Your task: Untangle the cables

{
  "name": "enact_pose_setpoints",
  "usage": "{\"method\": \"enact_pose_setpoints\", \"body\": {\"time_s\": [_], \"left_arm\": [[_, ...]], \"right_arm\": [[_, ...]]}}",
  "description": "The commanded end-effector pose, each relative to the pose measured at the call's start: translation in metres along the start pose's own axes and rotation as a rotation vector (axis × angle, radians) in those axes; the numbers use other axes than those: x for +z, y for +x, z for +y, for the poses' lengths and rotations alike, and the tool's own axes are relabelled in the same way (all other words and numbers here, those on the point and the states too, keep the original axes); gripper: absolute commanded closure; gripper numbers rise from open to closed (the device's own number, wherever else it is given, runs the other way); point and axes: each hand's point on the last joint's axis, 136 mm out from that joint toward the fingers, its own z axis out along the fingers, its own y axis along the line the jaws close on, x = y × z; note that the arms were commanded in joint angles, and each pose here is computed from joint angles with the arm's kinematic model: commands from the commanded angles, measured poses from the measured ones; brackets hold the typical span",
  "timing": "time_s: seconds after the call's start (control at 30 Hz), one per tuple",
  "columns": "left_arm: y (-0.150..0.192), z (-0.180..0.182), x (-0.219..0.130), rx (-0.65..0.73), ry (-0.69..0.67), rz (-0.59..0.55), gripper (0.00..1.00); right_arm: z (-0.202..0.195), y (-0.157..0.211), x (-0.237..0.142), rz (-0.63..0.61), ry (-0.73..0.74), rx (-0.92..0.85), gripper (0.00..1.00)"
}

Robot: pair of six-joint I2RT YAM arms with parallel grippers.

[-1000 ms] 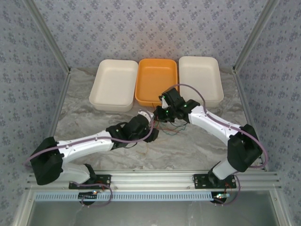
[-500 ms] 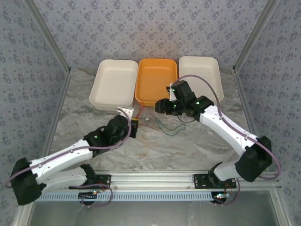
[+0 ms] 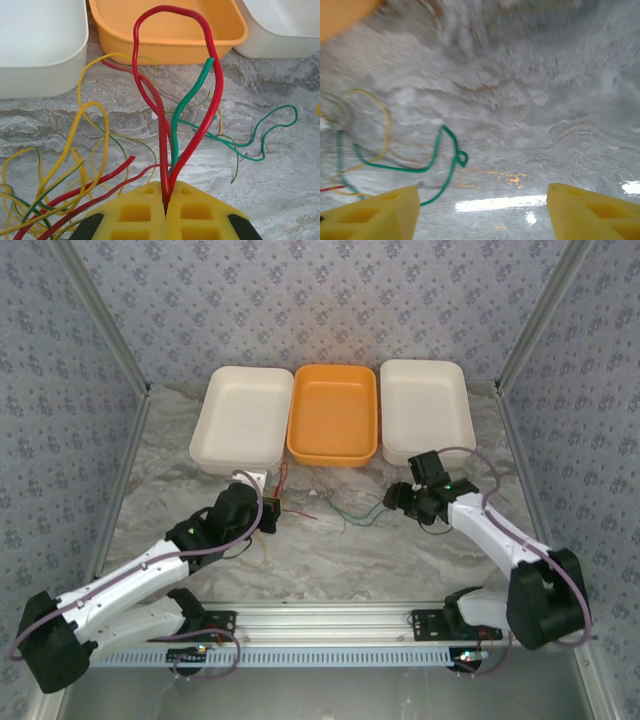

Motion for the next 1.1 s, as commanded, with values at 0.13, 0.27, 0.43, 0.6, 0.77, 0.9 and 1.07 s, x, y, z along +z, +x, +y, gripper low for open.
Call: {"method": "enact_pose_setpoints", "body": {"time_s": [0.13,0.27,0.43,0.6,0.77,0.9,1.07], "left_arm": [[-0.011,-0.009,-0.002,-0.023,0.038,-0.023,1.00],[-0.008,-0.008,-0.001,-0.025,0.038,-0.019,1.00],[-0.007,-0.008,-0.001,-0.025,0.035,-0.011,1.00],[-0.004,-0.009,-0.002,-0.029,0.045,0.003,1.00],[0.003,-0.017,0.010,-0.057,0.078,0.032,1.00],[0.013,-0.028,0.031,-0.051,0.081,0.070,1.00],[0.024,-0.071,0.057,0.009,0.132,0.124,1.00]], "right_arm": [[0.019,-0.014,0.031,-0.007,-0.094,-0.002,0.50],[0.020,-0.017,0.045,0.013,-0.083,0.001,0.63],[0.032,-0.025,0.050,0.000,-0.118,-0.020,0.82],[0.007,-0.040,0.009,-0.137,0.034,-0.003,1.00],[-0.040,-0.071,-0.089,-0.365,0.137,0.137,1.00],[-0.053,-0.093,-0.158,-0.474,0.186,0.170,1.00],[-0.044,-0.114,-0.230,-0.637,0.153,0.188,1.00]]}}
